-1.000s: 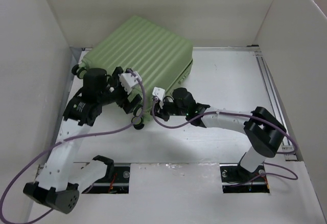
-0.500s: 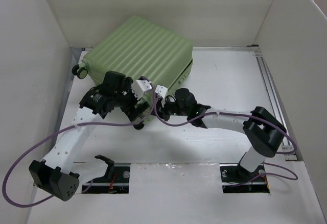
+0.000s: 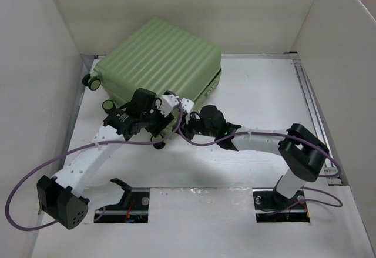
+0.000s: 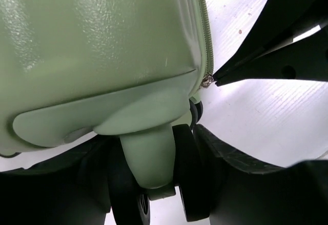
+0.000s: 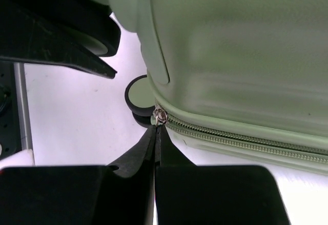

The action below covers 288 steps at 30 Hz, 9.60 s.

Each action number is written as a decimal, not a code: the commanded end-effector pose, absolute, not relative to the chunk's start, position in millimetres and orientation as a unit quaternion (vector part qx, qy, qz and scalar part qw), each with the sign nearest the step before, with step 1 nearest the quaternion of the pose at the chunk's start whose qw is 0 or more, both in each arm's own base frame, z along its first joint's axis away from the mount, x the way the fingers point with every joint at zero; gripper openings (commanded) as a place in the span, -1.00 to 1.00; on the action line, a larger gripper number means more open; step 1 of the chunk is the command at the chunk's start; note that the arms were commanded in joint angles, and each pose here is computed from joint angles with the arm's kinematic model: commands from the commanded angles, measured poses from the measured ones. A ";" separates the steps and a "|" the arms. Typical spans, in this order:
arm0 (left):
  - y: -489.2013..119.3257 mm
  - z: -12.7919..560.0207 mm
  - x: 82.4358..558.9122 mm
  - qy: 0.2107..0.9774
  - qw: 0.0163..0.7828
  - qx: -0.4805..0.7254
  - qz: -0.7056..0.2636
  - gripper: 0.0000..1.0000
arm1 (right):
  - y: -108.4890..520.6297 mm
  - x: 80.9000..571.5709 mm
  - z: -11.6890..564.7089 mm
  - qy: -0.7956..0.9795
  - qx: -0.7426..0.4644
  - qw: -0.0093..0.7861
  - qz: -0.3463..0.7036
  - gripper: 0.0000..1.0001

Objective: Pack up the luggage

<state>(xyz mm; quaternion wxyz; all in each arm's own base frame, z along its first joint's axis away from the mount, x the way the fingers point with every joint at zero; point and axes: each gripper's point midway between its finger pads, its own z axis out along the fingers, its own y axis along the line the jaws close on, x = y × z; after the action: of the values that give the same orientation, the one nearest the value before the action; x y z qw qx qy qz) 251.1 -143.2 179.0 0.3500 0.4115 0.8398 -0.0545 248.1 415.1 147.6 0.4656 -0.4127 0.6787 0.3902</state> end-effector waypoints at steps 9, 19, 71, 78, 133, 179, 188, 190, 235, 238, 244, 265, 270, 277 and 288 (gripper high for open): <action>-129.9 226.0 267.6 0.816 0.415 0.402 -0.010 -1.00 | 351.1 282.6 156.8 0.757 -0.313 0.513 0.255 -1.00; -119.4 222.1 257.2 0.814 0.404 0.417 0.005 -1.00 | 261.8 373.0 156.9 0.793 -0.220 0.537 0.185 -1.00; 8.3 250.1 284.1 0.896 0.430 -0.004 0.115 -0.92 | 295.4 599.4 174.4 0.689 -0.310 0.562 0.337 -0.41; 79.4 180.3 319.7 0.935 0.334 -0.097 0.067 -0.92 | 306.6 575.9 172.1 0.671 -0.337 0.550 0.366 -0.54; 37.8 249.7 269.3 0.701 0.309 0.637 0.084 1.00 | 234.6 210.9 162.5 0.788 -0.207 0.469 0.340 0.77; -3.6 204.9 308.8 0.693 0.412 0.591 0.031 -1.00 | 274.5 271.5 170.4 0.783 0.051 0.515 0.345 -1.00; -3.3 209.5 311.3 0.695 0.418 0.584 0.033 -1.00 | 261.2 259.0 161.2 0.784 0.041 0.516 0.343 -0.18; -3.3 209.5 311.3 0.695 0.418 0.584 0.033 -1.00 | 262.4 260.0 160.9 0.783 0.041 0.516 0.344 -0.03; 21.9 199.3 322.6 0.732 0.401 0.544 0.086 -1.00 | 104.3 299.9 173.8 0.850 0.061 0.523 0.014 -1.00; 22.2 203.0 324.0 0.730 0.404 0.544 0.089 -1.00 | 102.8 307.7 195.5 0.843 0.042 0.536 0.003 -1.00; 20.2 201.8 322.3 0.730 0.404 0.545 0.082 -1.00 | 84.4 345.3 211.8 0.834 -0.032 0.551 -0.011 -1.00; 19.0 198.7 324.0 0.740 0.398 0.538 0.067 -1.00 | 130.2 422.7 313.5 0.634 -0.327 0.698 0.063 -1.00; 8.2 219.2 322.5 0.729 0.414 0.544 0.044 -1.00 | 95.9 458.4 294.1 0.681 -0.322 0.657 0.021 -1.00; 2.2 227.2 320.5 0.723 0.418 0.549 0.029 -1.00 | 85.8 518.1 255.0 0.733 -0.286 0.615 0.041 -1.00; -24.6 220.1 296.9 0.699 0.412 0.582 -0.052 0.00 | 195.2 492.0 231.7 0.665 -0.395 0.606 0.183 -1.00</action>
<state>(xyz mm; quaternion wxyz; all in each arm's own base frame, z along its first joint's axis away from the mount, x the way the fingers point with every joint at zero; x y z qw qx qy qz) 316.2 -4.1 209.1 0.4037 0.5500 0.7311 -0.0058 492.2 121.3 138.2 0.4811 -0.2970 0.8103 0.1538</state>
